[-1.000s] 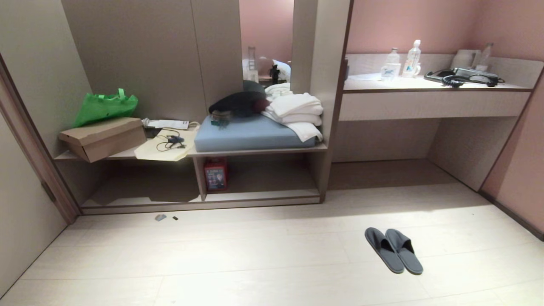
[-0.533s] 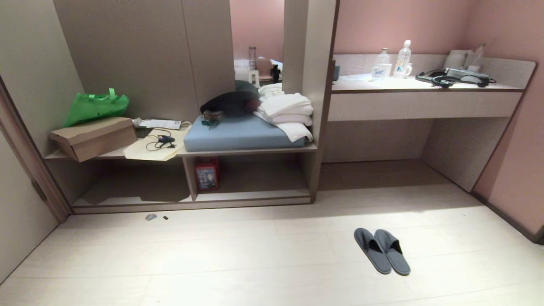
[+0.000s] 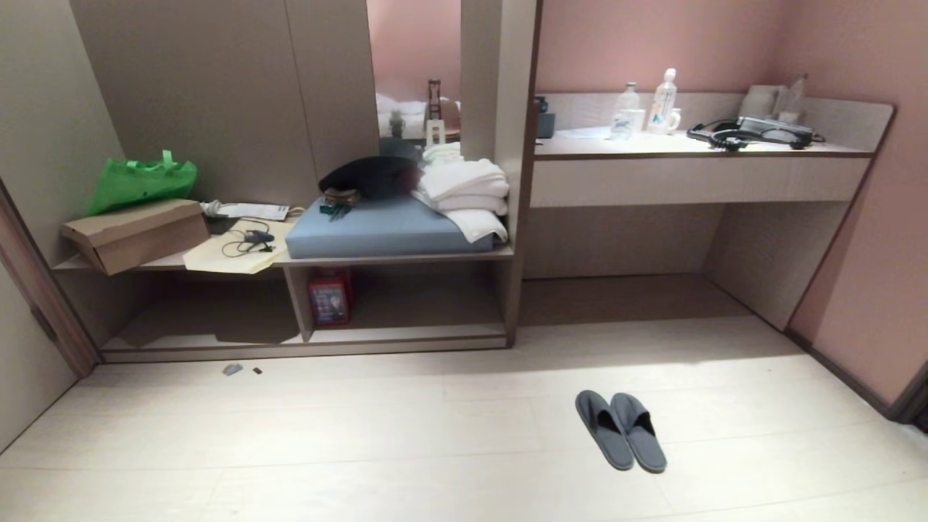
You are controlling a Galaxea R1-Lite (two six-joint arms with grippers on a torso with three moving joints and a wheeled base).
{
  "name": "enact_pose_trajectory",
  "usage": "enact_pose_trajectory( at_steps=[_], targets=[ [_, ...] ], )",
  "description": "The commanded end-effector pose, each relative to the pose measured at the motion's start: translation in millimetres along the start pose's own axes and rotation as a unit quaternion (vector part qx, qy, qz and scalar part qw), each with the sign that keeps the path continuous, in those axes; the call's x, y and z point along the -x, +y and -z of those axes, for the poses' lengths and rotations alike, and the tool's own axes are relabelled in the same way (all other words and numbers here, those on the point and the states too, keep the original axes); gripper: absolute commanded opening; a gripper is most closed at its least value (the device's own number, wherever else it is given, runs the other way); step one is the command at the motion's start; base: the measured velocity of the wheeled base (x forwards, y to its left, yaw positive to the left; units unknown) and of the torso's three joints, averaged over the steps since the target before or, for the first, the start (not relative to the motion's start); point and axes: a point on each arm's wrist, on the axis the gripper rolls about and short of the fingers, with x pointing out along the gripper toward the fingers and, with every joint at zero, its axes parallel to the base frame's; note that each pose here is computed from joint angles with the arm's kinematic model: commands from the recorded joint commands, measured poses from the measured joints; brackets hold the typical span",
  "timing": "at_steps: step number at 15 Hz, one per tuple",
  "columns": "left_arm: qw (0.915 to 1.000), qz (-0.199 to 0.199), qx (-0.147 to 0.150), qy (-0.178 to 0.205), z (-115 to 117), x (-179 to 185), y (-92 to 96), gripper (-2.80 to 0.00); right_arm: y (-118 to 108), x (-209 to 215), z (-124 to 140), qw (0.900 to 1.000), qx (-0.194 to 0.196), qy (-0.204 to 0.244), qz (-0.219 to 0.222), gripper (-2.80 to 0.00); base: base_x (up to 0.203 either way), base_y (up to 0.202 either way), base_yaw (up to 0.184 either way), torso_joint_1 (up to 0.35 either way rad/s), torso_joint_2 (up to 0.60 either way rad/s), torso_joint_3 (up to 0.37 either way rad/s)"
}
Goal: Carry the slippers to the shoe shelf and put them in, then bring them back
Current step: Pick up the slippers on the floor
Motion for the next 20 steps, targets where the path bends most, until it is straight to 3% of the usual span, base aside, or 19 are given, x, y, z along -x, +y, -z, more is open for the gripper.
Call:
enact_pose_trajectory(
  at_steps=[1,13,20],
  targets=[
    [1.0,0.0,0.0,0.004,2.2,-0.5,0.0,-2.8,0.0,0.0,-0.2,1.0,0.0,0.0,0.0,-2.8,0.0,-0.184,0.005,0.0,0.0,-0.002],
    [1.0,0.0,-0.001,0.003,2.1,-0.5,0.0,-2.8,0.0,0.0,-0.2,1.0,0.002,0.0,0.0,-2.8,0.0,-0.018,0.001,0.001,0.0,0.0],
    [1.0,0.0,-0.001,0.003,2.1,-0.5,0.0,-2.8,0.0,0.0,-0.2,1.0,0.003,0.0,0.0,-2.8,0.179,0.0,-0.001,0.004,0.0,0.003]
  ],
)
